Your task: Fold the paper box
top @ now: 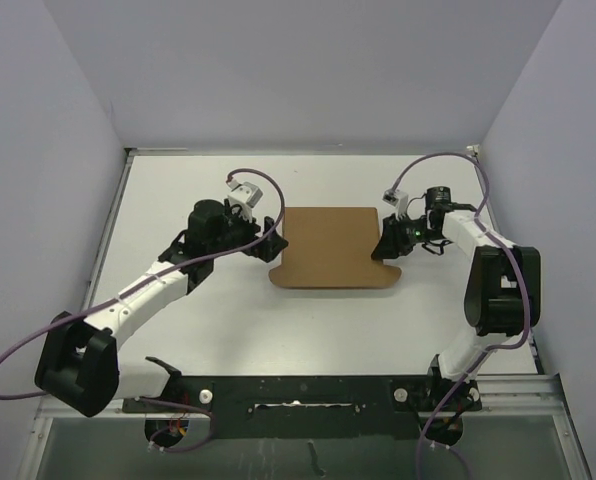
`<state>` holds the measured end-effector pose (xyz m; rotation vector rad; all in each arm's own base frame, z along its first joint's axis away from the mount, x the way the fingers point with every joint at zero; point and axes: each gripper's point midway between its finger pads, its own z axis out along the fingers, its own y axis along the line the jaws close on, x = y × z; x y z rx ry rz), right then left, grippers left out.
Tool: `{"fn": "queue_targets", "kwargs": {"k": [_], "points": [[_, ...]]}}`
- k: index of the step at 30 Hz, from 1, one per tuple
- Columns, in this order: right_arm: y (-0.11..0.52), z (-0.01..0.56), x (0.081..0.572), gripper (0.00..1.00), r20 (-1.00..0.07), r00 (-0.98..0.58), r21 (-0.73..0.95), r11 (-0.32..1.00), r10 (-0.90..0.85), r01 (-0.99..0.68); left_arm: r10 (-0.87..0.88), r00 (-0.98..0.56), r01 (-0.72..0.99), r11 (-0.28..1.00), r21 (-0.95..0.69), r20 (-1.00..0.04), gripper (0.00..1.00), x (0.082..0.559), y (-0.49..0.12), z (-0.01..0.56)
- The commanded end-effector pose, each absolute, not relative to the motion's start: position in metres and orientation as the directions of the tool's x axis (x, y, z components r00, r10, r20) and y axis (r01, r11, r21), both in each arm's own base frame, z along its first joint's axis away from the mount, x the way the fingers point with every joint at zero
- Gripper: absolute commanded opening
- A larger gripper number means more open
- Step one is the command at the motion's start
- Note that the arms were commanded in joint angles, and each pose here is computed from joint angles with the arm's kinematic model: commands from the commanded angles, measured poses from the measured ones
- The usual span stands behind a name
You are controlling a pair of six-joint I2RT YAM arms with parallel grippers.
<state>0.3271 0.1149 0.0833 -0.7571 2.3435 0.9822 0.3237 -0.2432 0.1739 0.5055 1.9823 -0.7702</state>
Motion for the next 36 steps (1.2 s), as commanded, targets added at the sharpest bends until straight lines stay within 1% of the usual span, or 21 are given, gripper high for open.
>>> {"fn": "queue_targets", "kwargs": {"k": [1, 4, 6, 8, 10, 12, 14, 19, 25, 28, 31, 36], "points": [[0.122, 0.125, 0.333, 0.3, -0.724, -0.642, 0.459, 0.518, -0.253, -0.722, -0.061, -0.32, 0.63, 0.732, -0.261, -0.945, 0.98, 0.34, -0.24, 0.233], [0.117, 0.144, 0.336, 0.4, -0.773, -0.6, 0.428, 0.53, -0.205, -0.732, -0.065, -0.37, 0.609, 0.736, -0.295, -0.927, 0.98, 0.342, -0.242, 0.225], [0.108, 0.148, 0.338, 0.51, -0.782, -0.601, 0.426, 0.562, -0.166, -0.709, -0.064, -0.419, 0.594, 0.735, -0.327, -0.906, 0.97, 0.343, -0.245, 0.214], [0.097, 0.142, 0.342, 0.62, -0.768, -0.628, 0.447, 0.598, -0.124, -0.665, -0.072, -0.469, 0.575, 0.732, -0.366, -0.88, 0.97, 0.345, -0.248, 0.205], [0.09, 0.133, 0.347, 0.68, -0.741, -0.666, 0.486, 0.618, -0.083, -0.618, -0.08, -0.507, 0.56, 0.727, -0.398, -0.858, 0.97, 0.346, -0.251, 0.197], [0.086, 0.121, 0.35, 0.7, -0.7, -0.712, 0.533, 0.623, -0.055, -0.572, -0.085, -0.547, 0.535, 0.73, -0.426, -0.833, 0.97, 0.348, -0.252, 0.189], [0.088, 0.107, 0.35, 0.7, -0.655, -0.754, 0.584, 0.605, -0.043, -0.542, -0.089, -0.588, 0.507, 0.733, -0.452, -0.804, 0.97, 0.35, -0.251, 0.18], [0.095, 0.093, 0.351, 0.69, -0.594, -0.805, 0.672, 0.548, -0.003, -0.498, -0.144, -0.673, 0.437, 0.713, -0.548, -0.725, 0.95, 0.358, -0.247, 0.164], [0.099, 0.077, 0.353, 0.6, -0.516, -0.856, 0.746, 0.507, 0.032, -0.431, -0.208, -0.759, 0.337, 0.685, -0.646, -0.616, 0.93, 0.366, -0.243, 0.145], [0.097, 0.071, 0.355, 0.55, -0.481, -0.875, 0.775, 0.493, 0.056, -0.395, -0.219, -0.782, 0.299, 0.69, -0.659, -0.584, 0.93, 0.368, -0.242, 0.135], [0.091, 0.065, 0.354, 0.47, -0.442, -0.892, 0.803, 0.484, 0.094, -0.347, -0.234, -0.803, 0.266, 0.682, -0.681, -0.548, 0.93, 0.367, -0.244, 0.127], [0.081, 0.055, 0.353, 0.33, -0.377, -0.914, 0.847, 0.454, 0.147, -0.276, -0.264, -0.832, 0.249, 0.61, -0.752, -0.489, 0.93, 0.364, -0.256, 0.123]]}}
